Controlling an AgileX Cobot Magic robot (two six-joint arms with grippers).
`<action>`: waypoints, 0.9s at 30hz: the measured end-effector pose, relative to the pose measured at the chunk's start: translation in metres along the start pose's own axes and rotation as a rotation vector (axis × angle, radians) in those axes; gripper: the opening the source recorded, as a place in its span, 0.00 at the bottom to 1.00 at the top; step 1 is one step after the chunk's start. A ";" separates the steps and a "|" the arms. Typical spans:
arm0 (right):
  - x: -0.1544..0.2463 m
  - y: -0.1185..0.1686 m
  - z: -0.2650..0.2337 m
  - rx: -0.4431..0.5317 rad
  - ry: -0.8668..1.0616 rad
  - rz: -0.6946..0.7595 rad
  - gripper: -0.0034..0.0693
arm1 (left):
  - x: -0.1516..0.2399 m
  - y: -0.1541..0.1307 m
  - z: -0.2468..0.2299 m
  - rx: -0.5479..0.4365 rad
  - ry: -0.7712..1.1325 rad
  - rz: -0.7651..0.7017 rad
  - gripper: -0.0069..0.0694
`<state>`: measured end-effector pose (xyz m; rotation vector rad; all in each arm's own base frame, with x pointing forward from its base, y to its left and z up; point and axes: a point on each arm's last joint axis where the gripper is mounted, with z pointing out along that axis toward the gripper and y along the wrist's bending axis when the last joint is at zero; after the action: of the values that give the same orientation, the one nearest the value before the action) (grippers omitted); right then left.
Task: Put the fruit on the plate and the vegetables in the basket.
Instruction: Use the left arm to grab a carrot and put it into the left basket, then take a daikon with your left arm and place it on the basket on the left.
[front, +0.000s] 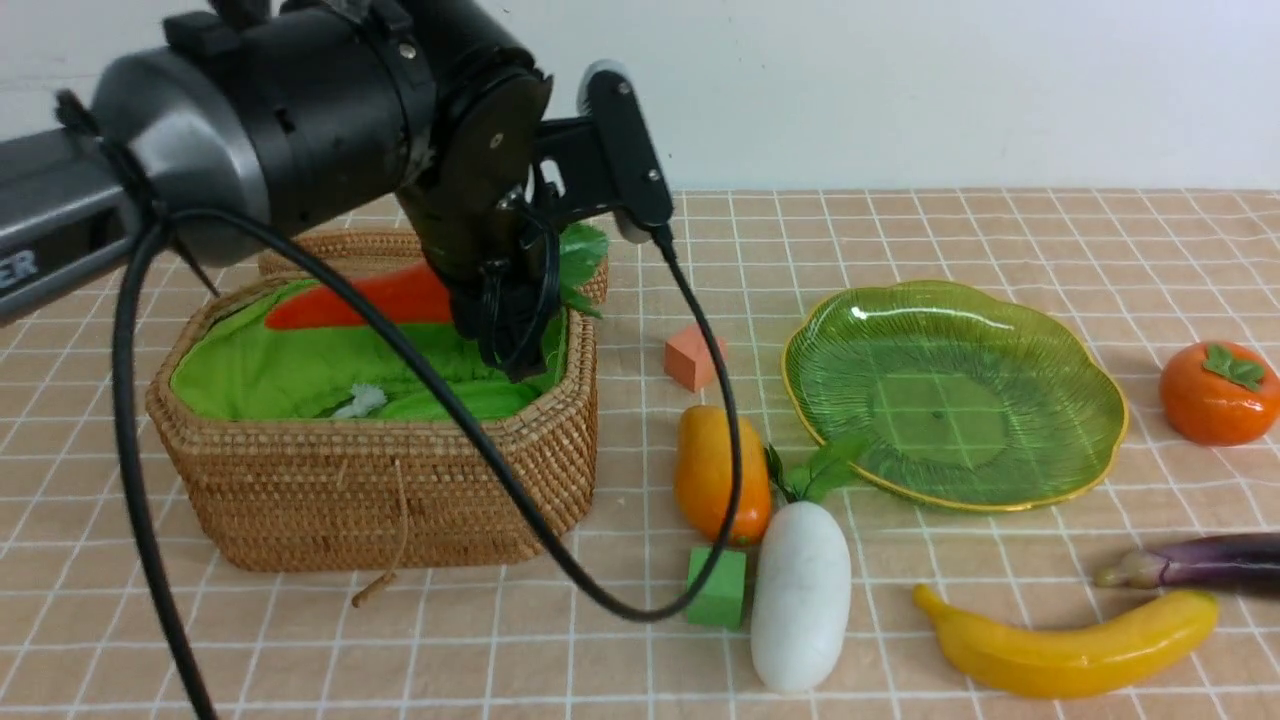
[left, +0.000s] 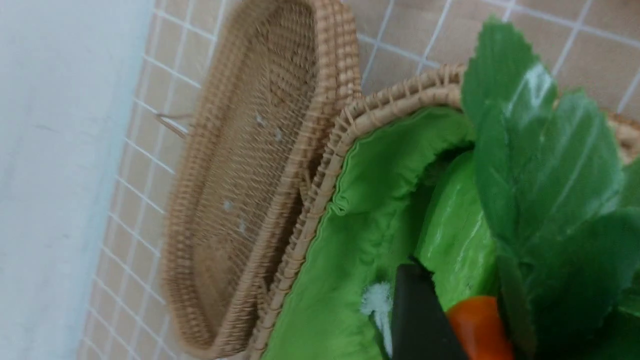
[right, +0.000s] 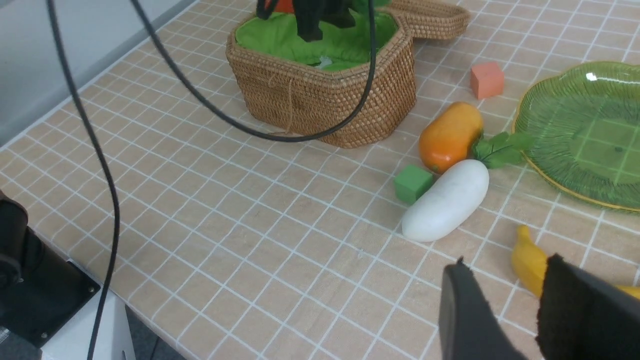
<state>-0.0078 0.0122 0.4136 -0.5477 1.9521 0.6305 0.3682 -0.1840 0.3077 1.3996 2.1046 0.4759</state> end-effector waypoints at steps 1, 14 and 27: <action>0.000 0.000 0.000 0.000 0.000 0.000 0.37 | 0.001 0.000 0.003 0.005 0.002 -0.005 0.57; -0.005 -0.001 0.000 0.013 -0.053 -0.008 0.37 | 0.012 0.009 0.002 0.059 -0.014 -0.215 0.95; 0.007 -0.014 -0.002 0.153 0.081 -0.007 0.37 | -0.076 -0.116 -0.056 0.527 -0.112 -0.590 0.25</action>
<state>-0.0037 -0.0003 0.4053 -0.4917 2.0537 0.4560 0.2718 -0.2987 0.3046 0.9331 2.5016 -0.4072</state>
